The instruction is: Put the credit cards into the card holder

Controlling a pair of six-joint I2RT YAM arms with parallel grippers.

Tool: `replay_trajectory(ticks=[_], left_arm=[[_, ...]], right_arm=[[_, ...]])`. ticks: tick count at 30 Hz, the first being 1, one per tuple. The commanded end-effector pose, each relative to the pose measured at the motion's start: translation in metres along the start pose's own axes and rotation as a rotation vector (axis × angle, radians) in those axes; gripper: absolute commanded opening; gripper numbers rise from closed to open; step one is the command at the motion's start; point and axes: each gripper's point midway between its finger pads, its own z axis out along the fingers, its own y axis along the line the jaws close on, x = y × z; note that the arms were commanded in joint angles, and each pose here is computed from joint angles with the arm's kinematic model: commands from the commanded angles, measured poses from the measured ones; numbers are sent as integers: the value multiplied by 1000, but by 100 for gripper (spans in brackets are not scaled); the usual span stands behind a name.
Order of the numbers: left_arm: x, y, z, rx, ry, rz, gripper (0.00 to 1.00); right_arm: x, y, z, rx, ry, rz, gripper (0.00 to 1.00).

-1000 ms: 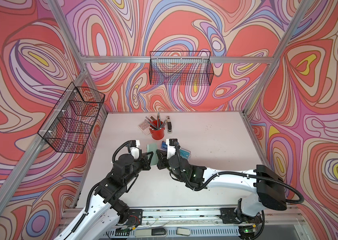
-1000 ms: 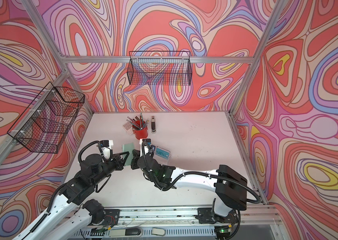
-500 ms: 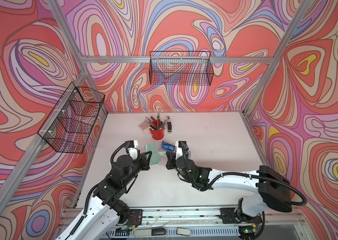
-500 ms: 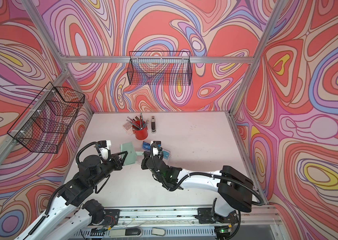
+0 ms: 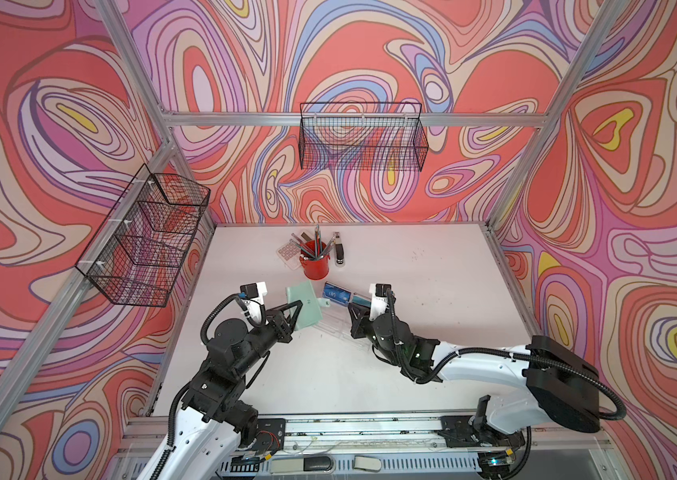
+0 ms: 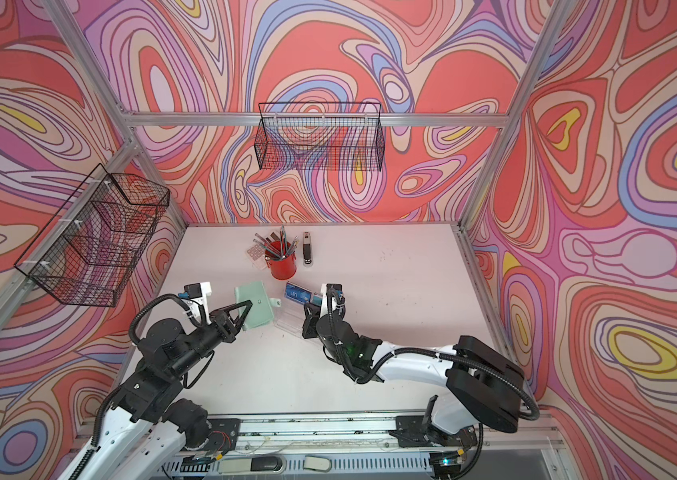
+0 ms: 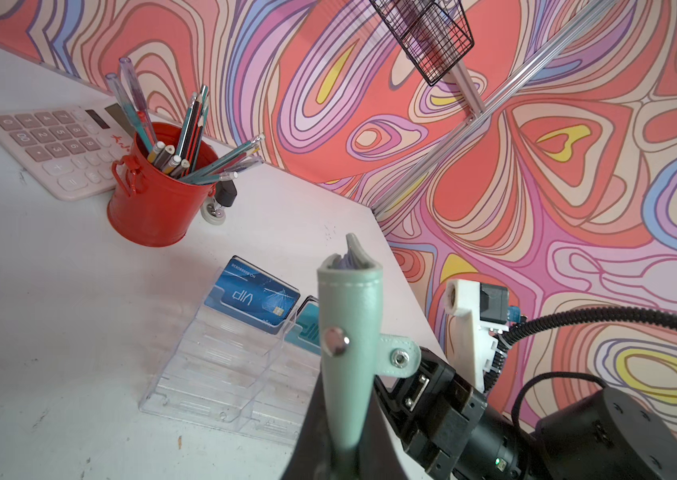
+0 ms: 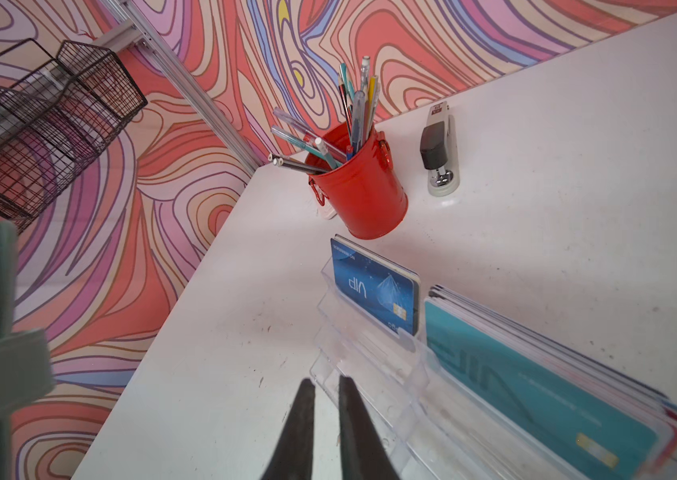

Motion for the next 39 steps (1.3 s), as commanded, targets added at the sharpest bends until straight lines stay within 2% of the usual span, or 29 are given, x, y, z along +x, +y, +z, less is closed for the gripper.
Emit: replay_trajectory(ticks=[1, 8, 15, 29, 39], left_arm=[[-4, -15, 1, 104, -2, -40, 0], [-9, -12, 0, 84, -33, -27, 0], [-11, -14, 1, 90, -37, -25, 0], [-9, -12, 0, 100, -48, -9, 0], [-7, -11, 0, 104, -47, -13, 0]], right_arm=[[-12, 13, -10, -91, -50, 38, 18], [1, 22, -16, -216, -40, 70, 26], [11, 58, -18, -372, 12, 90, 29], [15, 84, -10, -449, 53, 106, 31], [3, 96, -11, -481, 29, 108, 31]])
